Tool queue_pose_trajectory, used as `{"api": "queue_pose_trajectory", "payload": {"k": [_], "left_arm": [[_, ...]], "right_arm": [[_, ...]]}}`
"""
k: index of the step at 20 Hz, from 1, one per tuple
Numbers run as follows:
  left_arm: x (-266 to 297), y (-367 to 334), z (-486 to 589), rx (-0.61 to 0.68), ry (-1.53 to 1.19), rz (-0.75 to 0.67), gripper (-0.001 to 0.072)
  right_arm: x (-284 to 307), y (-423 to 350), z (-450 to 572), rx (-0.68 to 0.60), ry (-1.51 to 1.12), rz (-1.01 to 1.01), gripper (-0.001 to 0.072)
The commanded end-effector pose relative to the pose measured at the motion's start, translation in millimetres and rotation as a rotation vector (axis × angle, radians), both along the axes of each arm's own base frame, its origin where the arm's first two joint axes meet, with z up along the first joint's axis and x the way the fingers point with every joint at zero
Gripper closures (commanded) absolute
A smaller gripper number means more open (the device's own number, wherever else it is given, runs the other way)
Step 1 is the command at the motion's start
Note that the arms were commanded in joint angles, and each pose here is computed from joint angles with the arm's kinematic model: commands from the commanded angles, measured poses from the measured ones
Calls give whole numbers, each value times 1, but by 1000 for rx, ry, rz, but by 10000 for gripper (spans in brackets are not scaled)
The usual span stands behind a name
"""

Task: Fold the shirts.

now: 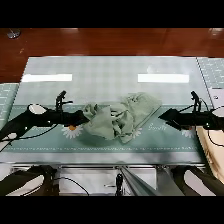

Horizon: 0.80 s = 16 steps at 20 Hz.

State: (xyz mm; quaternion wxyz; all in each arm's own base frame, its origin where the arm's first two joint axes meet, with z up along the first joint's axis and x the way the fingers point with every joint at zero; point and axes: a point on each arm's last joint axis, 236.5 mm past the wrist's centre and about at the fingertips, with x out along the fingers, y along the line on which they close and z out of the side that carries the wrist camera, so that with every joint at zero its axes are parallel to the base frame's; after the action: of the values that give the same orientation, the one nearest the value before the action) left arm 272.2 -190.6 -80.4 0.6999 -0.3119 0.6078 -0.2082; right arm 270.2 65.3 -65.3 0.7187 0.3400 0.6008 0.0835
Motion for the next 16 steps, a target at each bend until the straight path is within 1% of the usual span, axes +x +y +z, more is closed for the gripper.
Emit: {"api": "queue_pose_trajectory", "payload": {"k": [1, 3, 8, 9, 10, 11, 12, 13, 16], "left_arm": [[12, -12, 15, -43, -58, -49, 678], [23, -15, 28, -52, -94, -56, 678], [38, -22, 54, -77, -147, -80, 678], [39, -22, 56, -80, -153, -78, 678], [40, -22, 57, -81, -155, -78, 678], [40, -22, 57, -81, -156, -78, 678], [40, -22, 57, -81, -155, -77, 678], [41, -22, 58, -82, -158, -78, 678], [62, -17, 105, -133, -245, -70, 678]], "right_arm": [[6, 19, -13, 9, 40, 36, 92], [15, 32, -21, 40, 64, 45, 92], [47, 69, -35, 53, 85, 137, 92], [54, 76, -36, 53, 82, 156, 116], [61, 82, -35, 52, 78, 170, 201], [68, 86, -34, 51, 70, 181, 350], [75, 89, -32, 50, 56, 190, 581], [84, 90, -25, 50, 33, 197, 692], [123, 82, 32, 39, -99, 262, 693]]}}
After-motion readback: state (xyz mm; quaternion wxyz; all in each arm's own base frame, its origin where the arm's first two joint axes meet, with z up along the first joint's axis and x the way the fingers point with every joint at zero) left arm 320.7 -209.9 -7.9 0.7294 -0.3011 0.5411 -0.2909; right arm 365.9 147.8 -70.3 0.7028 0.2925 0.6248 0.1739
